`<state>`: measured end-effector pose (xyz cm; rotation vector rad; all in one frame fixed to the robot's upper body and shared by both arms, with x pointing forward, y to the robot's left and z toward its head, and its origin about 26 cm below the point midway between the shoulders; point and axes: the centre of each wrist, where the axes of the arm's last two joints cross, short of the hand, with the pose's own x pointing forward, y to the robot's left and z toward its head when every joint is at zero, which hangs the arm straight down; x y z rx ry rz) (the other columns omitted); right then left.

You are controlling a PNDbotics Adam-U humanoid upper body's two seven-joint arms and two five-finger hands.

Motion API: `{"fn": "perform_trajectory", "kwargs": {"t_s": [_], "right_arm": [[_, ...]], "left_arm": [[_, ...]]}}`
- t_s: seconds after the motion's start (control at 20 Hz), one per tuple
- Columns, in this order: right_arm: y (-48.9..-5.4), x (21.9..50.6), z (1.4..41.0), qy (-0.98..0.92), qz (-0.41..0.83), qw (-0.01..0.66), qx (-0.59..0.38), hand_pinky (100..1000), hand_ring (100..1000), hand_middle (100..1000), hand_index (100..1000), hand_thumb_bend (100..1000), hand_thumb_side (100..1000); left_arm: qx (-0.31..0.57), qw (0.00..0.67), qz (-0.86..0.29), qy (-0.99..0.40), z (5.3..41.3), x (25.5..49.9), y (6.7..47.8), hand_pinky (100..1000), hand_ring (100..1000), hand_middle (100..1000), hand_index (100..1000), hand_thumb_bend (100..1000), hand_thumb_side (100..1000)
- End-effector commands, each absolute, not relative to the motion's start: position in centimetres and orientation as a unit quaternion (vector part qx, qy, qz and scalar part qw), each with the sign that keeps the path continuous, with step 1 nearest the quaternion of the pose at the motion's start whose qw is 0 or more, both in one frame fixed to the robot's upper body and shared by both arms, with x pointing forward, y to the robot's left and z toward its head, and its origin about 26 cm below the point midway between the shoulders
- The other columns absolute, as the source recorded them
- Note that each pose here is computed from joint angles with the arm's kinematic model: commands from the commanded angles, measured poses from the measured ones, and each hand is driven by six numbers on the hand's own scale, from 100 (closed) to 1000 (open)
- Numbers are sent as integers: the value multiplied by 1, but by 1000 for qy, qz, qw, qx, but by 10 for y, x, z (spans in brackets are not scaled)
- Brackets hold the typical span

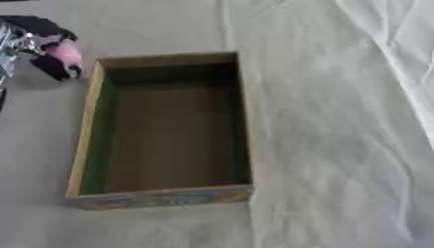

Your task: Pick up objects on the table and place them in the box.

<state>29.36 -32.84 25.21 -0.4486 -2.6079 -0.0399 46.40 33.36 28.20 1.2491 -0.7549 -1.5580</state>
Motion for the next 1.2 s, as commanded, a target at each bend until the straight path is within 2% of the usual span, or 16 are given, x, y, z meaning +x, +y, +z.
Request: {"fn": "perform_trajectory", "kwargs": {"t_s": [0.05, 0.2, 0.35, 0.65, 0.7, 0.85, 1.0, 1.2], "right_arm": [[-328, 291, 260, -959, -6, 231, -166, 617, 742, 728, 864, 100, 1000], [-328, 291, 259, -958, -6, 232, -166, 617, 742, 727, 864, 100, 1000], [-329, 291, 259, -958, -6, 233, -167, 617, 742, 727, 864, 100, 1000], [-329, 291, 259, -958, -7, 234, -166, 618, 743, 726, 864, 100, 1000], [-329, 291, 259, -958, -7, 234, -166, 618, 743, 726, 865, 100, 1000], [-329, 291, 259, -958, -8, 234, -165, 618, 743, 727, 865, 100, 1000], [-329, 291, 259, -958, -9, 234, -165, 618, 743, 727, 865, 100, 1000], [-329, 291, 259, -958, -9, 234, -165, 618, 743, 727, 865, 100, 1000]], "left_arm": [[524, 482, -633, -306, 298, 461, 339, 558, 690, 725, 929, 279, 546], [523, 483, -633, -305, 299, 461, 337, 542, 674, 710, 874, 304, 585], [525, 484, -629, -306, 302, 461, 337, 532, 672, 712, 863, 440, 711], [534, 480, -625, -307, 306, 460, 334, 486, 632, 669, 705, 308, 635], [535, 478, -624, -310, 306, 459, 334, 468, 615, 657, 685, 227, 587], [536, 474, -622, -319, 307, 459, 334, 450, 600, 648, 682, 117, 492], [530, 476, -622, -325, 307, 459, 333, 440, 592, 647, 691, 100, 401], [525, 480, -622, -327, 307, 459, 332, 420, 581, 646, 686, 100, 387]]}}
